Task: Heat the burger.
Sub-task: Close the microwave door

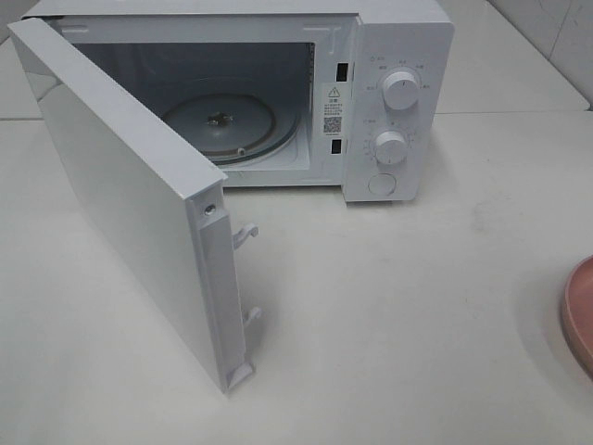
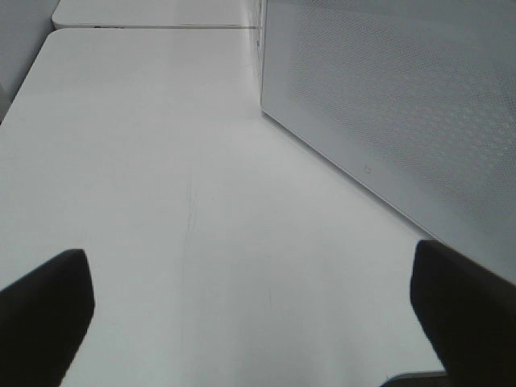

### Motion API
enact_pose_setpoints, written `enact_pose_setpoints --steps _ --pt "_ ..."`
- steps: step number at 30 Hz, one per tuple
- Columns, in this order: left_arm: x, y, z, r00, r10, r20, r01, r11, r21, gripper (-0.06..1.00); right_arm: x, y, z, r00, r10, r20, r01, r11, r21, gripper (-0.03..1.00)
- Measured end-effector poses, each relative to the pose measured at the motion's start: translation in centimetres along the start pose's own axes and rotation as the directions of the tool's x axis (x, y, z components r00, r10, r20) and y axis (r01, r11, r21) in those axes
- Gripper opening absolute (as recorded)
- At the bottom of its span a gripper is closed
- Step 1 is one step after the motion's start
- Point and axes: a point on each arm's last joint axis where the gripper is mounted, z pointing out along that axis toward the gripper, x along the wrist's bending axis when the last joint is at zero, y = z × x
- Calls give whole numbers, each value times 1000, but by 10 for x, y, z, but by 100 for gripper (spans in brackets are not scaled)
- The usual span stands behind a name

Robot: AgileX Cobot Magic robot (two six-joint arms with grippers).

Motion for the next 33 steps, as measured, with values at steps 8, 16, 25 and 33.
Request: enact_pose_setpoints --steps 8,16,25,33 --pt "0 0 0 1000 0 0 0 1000 0 99 0 0 0 1000 0 0 0 1000 0 76" --pt "0 0 0 1000 0 0 0 1000 0 99 0 0 0 1000 0 0 0 1000 0 76" --pt "0 0 0 1000 0 0 0 1000 0 99 0 0 0 1000 0 0 0 1000 0 76" --pt "0 0 0 1000 0 0 0 1000 0 99 0 0 0 1000 0 0 0 1000 0 76"
